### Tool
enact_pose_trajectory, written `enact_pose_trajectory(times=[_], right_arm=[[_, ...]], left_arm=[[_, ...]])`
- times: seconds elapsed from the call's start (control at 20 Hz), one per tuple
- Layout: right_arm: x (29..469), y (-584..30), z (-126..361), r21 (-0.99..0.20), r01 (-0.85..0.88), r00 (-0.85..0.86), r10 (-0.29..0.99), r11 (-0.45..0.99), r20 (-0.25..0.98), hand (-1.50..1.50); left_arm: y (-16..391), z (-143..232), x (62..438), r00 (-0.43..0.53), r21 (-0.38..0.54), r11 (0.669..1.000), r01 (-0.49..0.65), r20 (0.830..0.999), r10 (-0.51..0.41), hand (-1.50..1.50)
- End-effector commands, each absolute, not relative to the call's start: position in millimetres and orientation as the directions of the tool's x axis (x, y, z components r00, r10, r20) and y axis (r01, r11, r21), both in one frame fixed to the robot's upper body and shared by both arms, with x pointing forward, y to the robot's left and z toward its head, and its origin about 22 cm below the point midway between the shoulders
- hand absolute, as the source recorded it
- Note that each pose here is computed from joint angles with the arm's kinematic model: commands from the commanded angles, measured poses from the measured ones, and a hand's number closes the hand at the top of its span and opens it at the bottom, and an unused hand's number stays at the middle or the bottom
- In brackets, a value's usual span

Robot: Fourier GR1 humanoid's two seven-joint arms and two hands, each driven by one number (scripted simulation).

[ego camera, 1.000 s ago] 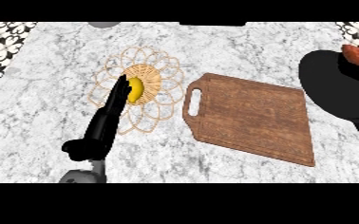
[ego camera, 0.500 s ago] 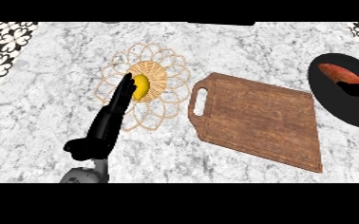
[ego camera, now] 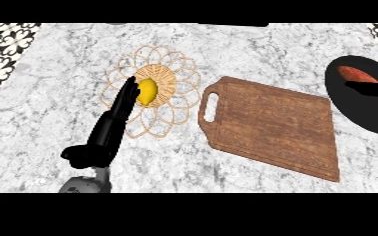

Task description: Pick the sweet potato from the cutting board and place it in the pan

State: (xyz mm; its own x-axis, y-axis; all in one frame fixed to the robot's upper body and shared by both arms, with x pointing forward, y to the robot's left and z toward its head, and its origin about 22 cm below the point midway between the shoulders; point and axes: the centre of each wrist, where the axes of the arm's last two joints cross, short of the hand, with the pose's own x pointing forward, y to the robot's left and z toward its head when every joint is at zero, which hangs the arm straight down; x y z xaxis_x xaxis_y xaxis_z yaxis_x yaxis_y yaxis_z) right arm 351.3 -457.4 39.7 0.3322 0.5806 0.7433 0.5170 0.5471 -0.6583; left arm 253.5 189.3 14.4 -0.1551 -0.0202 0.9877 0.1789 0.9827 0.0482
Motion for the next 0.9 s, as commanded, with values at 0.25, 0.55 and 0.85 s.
enact_pose_trajectory(times=[0.25, 0.55, 0.85], right_arm=[[328.5, -494.1, 51.0, -0.384, 0.66, 0.135, 0.401, 0.645, 0.906, -1.5], [289.2, -520.1, 31.4, -0.233, 0.591, 0.009, 0.283, 0.772, 0.959, -1.5], [247.2, -538.9, 10.0, -0.205, 0.468, -0.048, 0.256, 0.86, 0.965, -1.5]], left_arm=[[189.8, 6.2, 237.2, -0.16, 0.037, 0.99, 0.139, 0.987, -0.014, 0.0], [192.0, 15.8, 249.7, -0.154, 0.04, 0.99, 0.136, 0.988, -0.019, 0.0], [186.0, -0.2, 250.2, -0.117, 0.045, 0.991, 0.128, 0.993, -0.03, 0.0]])
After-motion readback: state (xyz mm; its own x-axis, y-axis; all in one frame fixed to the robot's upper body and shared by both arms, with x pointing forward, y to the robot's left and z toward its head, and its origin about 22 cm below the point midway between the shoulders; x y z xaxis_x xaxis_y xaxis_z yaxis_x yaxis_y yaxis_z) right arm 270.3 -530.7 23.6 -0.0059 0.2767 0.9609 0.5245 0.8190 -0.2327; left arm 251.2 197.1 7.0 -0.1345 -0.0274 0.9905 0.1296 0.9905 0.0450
